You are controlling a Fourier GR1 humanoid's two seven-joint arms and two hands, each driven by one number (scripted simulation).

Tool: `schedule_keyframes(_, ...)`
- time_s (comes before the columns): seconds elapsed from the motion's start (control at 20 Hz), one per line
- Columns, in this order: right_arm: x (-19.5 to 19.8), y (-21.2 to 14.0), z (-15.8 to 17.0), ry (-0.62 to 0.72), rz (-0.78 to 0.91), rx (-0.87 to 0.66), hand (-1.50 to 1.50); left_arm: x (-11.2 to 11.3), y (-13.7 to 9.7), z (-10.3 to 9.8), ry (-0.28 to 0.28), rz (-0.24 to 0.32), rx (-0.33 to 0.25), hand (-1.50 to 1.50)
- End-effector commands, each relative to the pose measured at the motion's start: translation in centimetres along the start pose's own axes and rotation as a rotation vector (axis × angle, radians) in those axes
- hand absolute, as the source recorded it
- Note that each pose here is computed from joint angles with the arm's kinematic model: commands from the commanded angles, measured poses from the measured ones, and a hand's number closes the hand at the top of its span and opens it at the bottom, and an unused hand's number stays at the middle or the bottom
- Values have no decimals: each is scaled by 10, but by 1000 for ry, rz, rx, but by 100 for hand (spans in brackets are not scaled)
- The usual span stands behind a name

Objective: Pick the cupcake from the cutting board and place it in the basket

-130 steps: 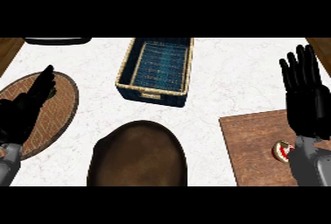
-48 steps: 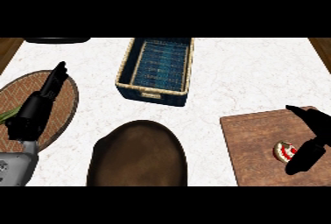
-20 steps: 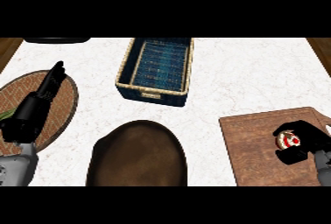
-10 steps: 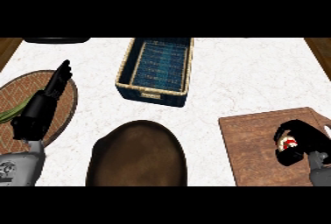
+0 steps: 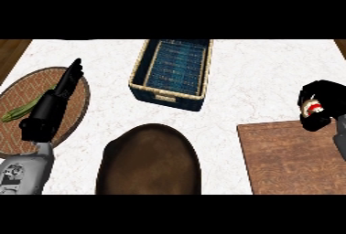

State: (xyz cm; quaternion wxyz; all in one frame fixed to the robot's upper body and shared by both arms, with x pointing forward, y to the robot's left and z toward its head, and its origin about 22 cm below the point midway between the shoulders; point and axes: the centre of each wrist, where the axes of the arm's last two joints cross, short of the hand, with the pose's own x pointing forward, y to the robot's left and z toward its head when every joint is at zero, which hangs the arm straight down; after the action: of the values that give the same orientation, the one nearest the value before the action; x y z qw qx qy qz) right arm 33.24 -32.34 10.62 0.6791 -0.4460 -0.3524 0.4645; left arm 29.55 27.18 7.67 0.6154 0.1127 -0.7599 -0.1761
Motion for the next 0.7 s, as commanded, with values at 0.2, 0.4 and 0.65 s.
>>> schedule_keyframes(0.2, 27, -93, -15, -186, -205, -397, 150, 1, 9, -6, 13, -4, 18, 0)
schedule_keyframes(0.4, 41, -123, -2, -394, -513, -535, 150, -4, 16, 5, 18, 8, 17, 0)
schedule_keyframes(0.65, 71, -187, 19, -582, -641, -586, 150, 4, 16, -5, 18, -17, 24, 0)
